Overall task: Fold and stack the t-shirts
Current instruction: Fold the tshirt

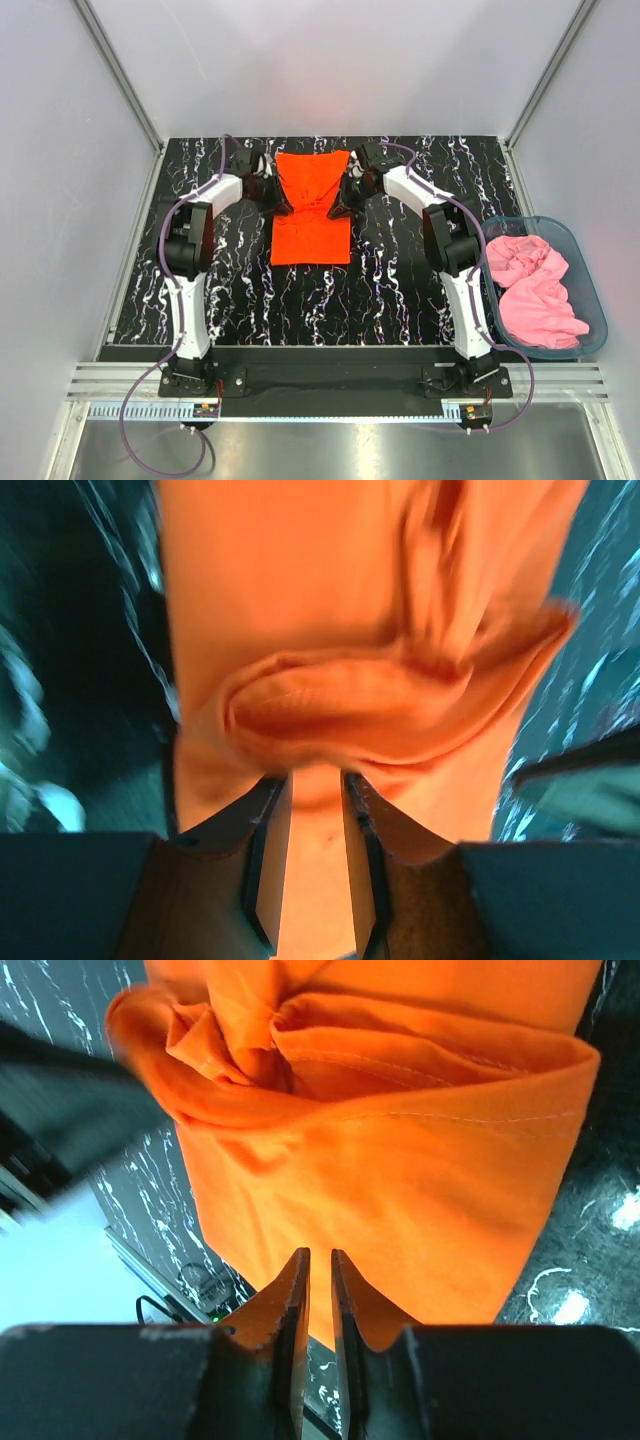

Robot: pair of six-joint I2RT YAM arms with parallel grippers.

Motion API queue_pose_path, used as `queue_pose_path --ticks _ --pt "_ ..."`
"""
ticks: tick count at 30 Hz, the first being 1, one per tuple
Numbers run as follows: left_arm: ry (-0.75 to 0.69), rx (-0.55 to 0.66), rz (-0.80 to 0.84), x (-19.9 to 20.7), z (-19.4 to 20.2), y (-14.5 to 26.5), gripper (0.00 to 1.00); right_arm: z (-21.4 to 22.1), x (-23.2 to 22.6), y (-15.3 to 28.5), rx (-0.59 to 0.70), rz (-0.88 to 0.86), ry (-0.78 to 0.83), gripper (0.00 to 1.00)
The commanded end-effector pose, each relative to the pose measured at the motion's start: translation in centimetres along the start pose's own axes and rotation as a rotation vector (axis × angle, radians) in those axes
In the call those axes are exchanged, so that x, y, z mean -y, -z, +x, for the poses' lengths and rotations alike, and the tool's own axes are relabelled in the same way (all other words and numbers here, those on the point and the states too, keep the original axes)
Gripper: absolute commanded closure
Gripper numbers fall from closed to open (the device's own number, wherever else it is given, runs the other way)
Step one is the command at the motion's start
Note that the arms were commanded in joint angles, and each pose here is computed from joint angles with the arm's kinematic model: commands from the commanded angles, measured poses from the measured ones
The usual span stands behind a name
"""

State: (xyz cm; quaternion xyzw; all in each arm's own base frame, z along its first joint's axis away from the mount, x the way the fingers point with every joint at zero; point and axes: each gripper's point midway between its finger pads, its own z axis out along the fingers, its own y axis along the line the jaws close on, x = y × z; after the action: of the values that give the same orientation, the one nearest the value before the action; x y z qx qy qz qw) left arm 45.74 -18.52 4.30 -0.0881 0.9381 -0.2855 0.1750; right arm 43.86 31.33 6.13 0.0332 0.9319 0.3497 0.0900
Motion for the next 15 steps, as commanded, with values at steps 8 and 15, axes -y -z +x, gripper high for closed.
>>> queue_pose_path --ticks 8,15 --pt "0.002 0.121 0.131 3.1 -8.9 0.3 0.67 -4.1 -2.4 2.0 0.089 -0.093 0.014 0.79" --pt "-0.018 0.191 0.149 6.1 -5.4 6.7 0.65 -4.3 -1.3 2.0 0.041 -0.154 0.013 0.69"
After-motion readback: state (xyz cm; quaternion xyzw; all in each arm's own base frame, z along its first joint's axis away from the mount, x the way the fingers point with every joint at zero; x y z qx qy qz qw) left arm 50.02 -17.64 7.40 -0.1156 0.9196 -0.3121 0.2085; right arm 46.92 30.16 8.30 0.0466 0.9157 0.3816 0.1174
